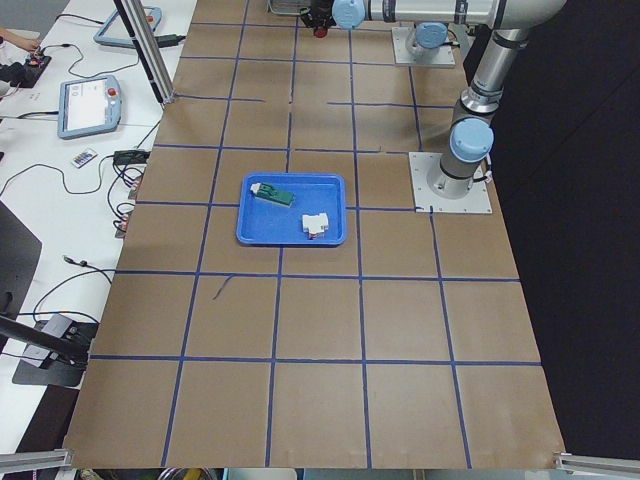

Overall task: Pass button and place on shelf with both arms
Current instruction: 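Lift the push button with the left gripper and carry it toward the right gripper, then close the right gripper on the push button while the left gripper holds it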

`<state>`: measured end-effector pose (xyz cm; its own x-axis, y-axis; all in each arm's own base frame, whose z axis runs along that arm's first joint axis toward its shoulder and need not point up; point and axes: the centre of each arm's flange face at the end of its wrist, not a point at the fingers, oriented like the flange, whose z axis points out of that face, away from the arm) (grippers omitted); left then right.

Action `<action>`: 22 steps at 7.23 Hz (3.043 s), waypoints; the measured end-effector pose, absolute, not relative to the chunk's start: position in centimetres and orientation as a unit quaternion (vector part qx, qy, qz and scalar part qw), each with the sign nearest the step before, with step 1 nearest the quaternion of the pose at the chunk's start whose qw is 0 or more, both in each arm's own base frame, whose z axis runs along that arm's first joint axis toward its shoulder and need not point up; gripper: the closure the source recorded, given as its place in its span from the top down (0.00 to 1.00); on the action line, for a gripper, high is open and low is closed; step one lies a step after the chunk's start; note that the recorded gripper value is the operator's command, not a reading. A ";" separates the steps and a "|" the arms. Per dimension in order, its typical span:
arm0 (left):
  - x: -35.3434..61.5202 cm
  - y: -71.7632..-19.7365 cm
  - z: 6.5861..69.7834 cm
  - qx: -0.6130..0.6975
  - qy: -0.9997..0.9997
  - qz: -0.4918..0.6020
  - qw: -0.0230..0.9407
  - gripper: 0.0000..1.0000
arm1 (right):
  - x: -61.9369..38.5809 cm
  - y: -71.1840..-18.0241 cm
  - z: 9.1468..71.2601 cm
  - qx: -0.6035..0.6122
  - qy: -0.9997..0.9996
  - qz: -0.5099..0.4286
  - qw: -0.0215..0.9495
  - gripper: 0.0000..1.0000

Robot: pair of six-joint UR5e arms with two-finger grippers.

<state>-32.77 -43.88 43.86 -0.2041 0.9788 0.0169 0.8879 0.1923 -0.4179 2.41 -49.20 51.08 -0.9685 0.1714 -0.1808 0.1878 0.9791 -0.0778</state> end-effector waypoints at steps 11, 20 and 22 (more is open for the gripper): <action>-36.9 -43.5 43.5 -0.583 -0.761 0.214 0.187 0.00 | 8.4 -46.8 40.9 -0.023 0.869 0.017 0.493 1.00; -36.9 -43.3 44.2 -0.578 -0.761 0.227 0.188 0.00 | 10.4 -47.1 41.9 -0.060 0.866 0.009 0.496 0.28; -36.9 -43.2 44.4 -0.578 -0.761 0.228 0.188 0.52 | 10.4 -47.2 42.3 -0.058 0.866 0.013 0.496 0.28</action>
